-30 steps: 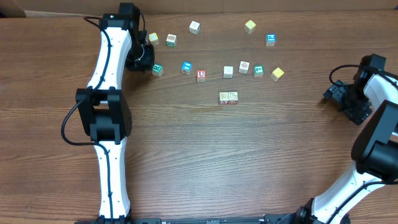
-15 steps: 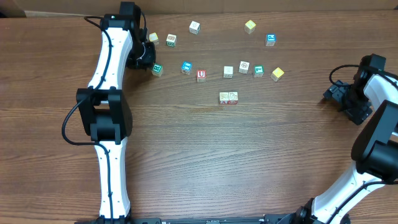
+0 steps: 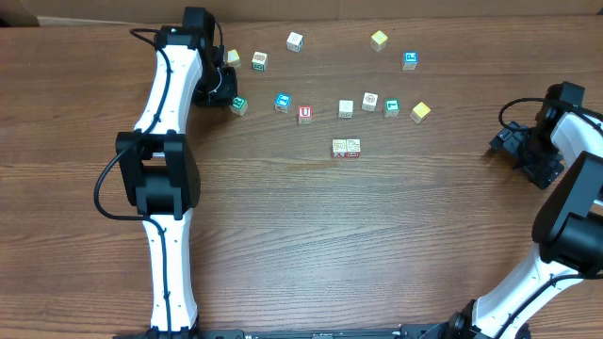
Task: Form a horizontal line
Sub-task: 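Lower the left gripper and grasp the butterfly-picture block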
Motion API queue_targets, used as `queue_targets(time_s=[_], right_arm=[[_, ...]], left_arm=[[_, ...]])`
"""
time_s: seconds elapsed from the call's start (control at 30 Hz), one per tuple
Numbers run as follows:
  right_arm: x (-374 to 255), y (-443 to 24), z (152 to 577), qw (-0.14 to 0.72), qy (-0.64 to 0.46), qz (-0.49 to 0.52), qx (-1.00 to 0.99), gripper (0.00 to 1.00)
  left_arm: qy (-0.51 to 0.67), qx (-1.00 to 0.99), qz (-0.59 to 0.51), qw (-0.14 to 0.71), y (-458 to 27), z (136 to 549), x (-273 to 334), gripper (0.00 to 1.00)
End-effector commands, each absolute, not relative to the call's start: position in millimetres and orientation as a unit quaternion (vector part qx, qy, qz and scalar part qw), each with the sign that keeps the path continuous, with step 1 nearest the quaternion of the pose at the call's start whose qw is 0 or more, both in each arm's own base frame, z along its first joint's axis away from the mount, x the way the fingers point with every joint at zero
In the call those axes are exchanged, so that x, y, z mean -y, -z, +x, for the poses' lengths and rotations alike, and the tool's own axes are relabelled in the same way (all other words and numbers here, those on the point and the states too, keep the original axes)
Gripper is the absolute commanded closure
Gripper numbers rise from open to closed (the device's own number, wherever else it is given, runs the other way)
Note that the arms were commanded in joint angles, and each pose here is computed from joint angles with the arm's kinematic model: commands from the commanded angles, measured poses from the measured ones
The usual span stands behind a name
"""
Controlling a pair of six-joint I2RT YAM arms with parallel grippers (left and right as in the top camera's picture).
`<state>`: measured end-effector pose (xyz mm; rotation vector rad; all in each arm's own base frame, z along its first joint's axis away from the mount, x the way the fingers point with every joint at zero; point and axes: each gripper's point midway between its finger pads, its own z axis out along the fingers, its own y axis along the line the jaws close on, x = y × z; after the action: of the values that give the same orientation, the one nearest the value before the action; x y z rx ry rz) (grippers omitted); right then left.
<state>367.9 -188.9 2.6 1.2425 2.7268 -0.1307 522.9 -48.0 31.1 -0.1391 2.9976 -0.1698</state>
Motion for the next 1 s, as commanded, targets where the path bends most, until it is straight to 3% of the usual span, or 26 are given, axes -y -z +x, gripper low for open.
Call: queue_targets(time_s=[0.0, 0.77, 0.97], right_arm=[[192.9, 3.8, 360.8, 0.060, 0.056, 0.416, -0.906, 0.00], [192.9, 3.8, 360.8, 0.060, 0.056, 0.416, -0.906, 0.00], [192.9, 3.8, 360.8, 0.060, 0.056, 0.416, -0.906, 0.00]], left_arm=[[-0.029, -0.997, -0.068, 0.032, -4.1, 506.8, 21.7, 0.84], [-0.072, -0.994, -0.076, 0.010, -5.8, 493.8, 6.7, 0.71], [-0.102, -0.994, -0.035, -0.023, -18.6, 478.4, -3.3, 0.52]])
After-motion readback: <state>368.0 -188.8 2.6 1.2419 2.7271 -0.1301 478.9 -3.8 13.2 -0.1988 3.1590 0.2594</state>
